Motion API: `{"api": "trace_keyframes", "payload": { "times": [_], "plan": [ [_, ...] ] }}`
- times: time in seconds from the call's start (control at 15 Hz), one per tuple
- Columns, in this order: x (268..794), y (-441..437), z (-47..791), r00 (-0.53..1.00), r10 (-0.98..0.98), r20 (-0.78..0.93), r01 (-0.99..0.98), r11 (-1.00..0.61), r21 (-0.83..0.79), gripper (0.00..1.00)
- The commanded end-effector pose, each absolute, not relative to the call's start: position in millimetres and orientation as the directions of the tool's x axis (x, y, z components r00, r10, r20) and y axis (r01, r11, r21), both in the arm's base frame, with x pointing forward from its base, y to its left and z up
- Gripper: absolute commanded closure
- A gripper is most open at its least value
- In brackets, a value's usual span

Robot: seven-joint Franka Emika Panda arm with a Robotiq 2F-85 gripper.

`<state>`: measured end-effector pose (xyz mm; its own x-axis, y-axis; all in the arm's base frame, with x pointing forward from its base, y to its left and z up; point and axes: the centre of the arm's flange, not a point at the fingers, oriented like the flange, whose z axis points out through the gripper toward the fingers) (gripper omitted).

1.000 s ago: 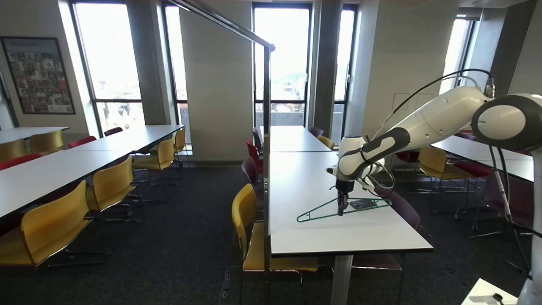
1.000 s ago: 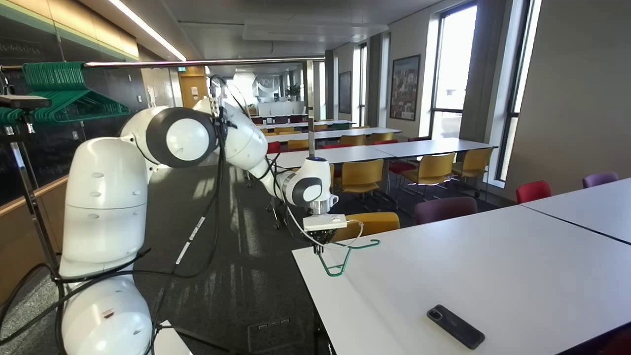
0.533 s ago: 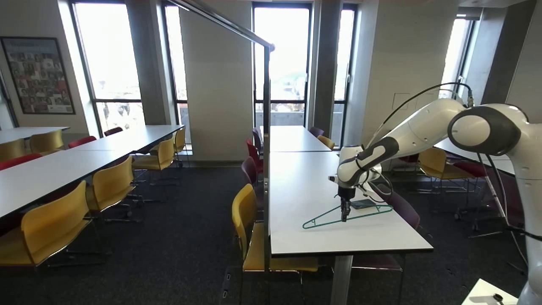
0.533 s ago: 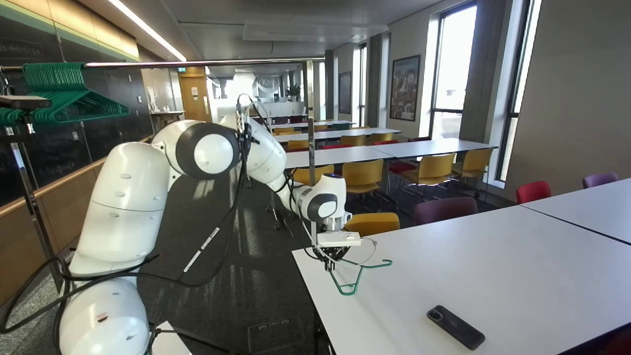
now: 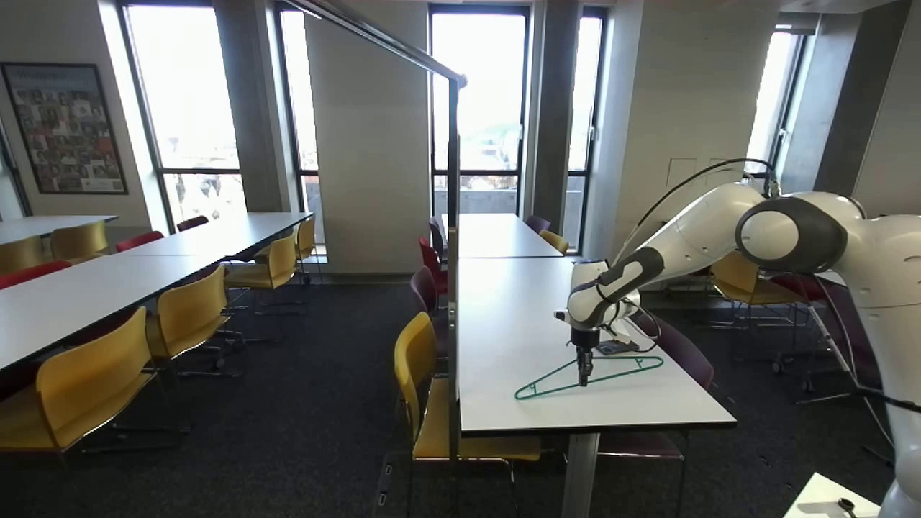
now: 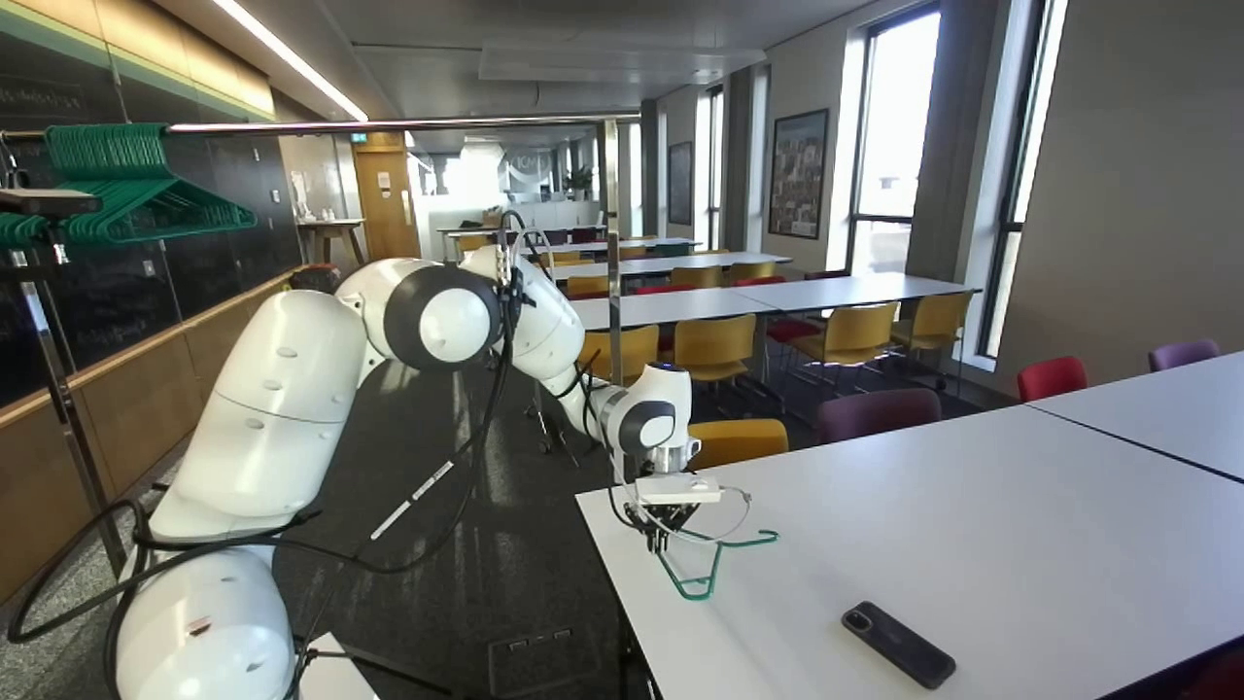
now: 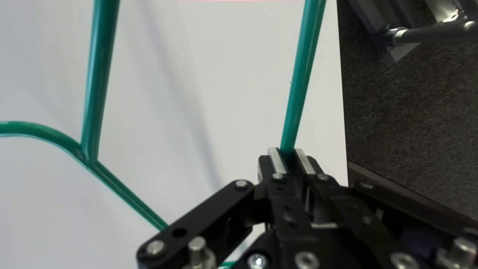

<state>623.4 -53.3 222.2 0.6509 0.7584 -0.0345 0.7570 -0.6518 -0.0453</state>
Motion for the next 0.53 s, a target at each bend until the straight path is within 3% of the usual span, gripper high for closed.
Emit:
{"api": "trace_keyframes", "payload": {
  "times": [0.0,0.47],
  "plan": [
    [634,-50,215,0.638,0.768,-0.066,0.767,-0.641,-0.044,0.97],
    [633,-46,180,0.628,0.763,-0.154,0.768,-0.639,-0.036,0.97]
  ]
}}
